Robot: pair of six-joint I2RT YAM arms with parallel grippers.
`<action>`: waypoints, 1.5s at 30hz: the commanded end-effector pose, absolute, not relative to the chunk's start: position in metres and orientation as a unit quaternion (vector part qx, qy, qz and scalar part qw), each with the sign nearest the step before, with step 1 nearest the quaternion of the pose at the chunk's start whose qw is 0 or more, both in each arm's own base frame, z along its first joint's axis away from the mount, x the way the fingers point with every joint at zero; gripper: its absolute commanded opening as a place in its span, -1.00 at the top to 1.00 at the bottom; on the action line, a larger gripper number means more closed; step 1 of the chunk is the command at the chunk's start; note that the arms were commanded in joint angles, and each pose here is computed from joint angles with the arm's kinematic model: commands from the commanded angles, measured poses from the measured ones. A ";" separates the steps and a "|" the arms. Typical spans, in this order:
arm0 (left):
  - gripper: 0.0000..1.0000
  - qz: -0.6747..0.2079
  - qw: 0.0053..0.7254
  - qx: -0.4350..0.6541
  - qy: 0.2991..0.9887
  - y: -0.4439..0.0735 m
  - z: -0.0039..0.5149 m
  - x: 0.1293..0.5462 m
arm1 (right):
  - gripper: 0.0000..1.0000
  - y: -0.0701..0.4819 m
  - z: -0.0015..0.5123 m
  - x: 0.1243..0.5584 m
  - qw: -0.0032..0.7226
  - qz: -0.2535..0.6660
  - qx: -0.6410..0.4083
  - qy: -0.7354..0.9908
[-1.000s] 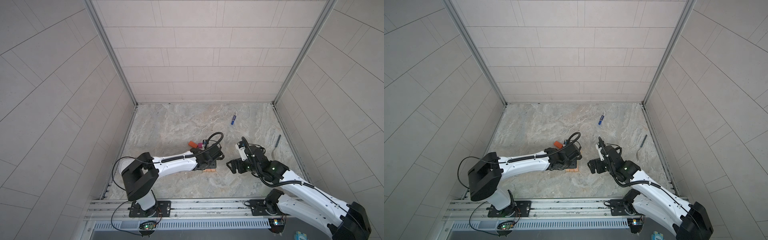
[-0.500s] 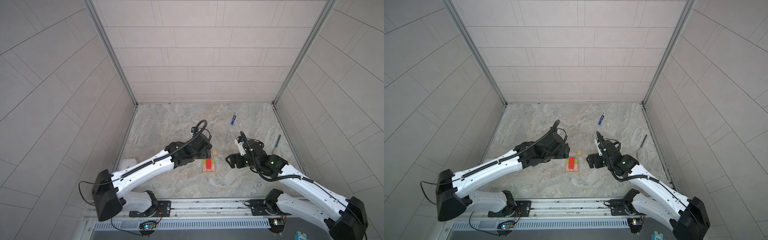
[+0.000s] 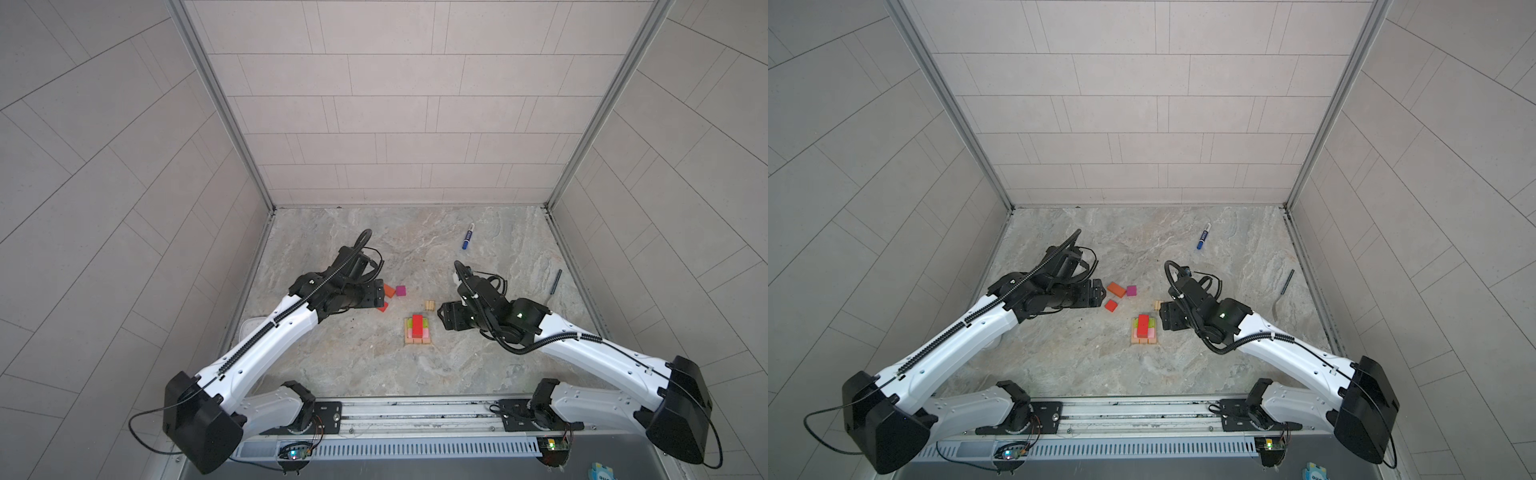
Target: Build the wood block tower
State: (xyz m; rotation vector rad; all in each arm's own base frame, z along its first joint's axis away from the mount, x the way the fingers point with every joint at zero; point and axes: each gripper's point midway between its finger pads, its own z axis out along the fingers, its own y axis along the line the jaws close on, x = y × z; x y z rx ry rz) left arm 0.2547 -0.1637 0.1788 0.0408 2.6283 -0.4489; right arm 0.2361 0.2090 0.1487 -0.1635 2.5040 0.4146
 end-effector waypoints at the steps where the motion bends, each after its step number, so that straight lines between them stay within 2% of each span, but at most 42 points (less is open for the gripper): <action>1: -0.78 -0.185 0.205 0.033 0.961 -0.158 0.169 0.243 | -0.62 0.211 0.154 0.242 0.308 0.135 -0.032 0.941; 6: -0.78 -0.209 0.202 0.025 0.956 -0.149 0.164 0.251 | -0.53 0.224 0.149 0.244 0.293 0.123 -0.028 0.948; 13: -0.77 -0.204 0.205 0.014 0.957 -0.134 0.151 0.258 | -0.27 0.249 0.144 0.242 0.273 0.109 -0.049 0.955; 27: -0.75 -0.220 0.220 0.008 0.950 -0.132 0.159 0.262 | -0.25 0.280 0.109 0.234 0.226 0.077 -0.057 0.969; 45: -0.73 -0.219 0.226 0.007 0.949 -0.130 0.159 0.260 | -0.11 0.296 0.077 0.236 0.199 0.075 -0.055 0.976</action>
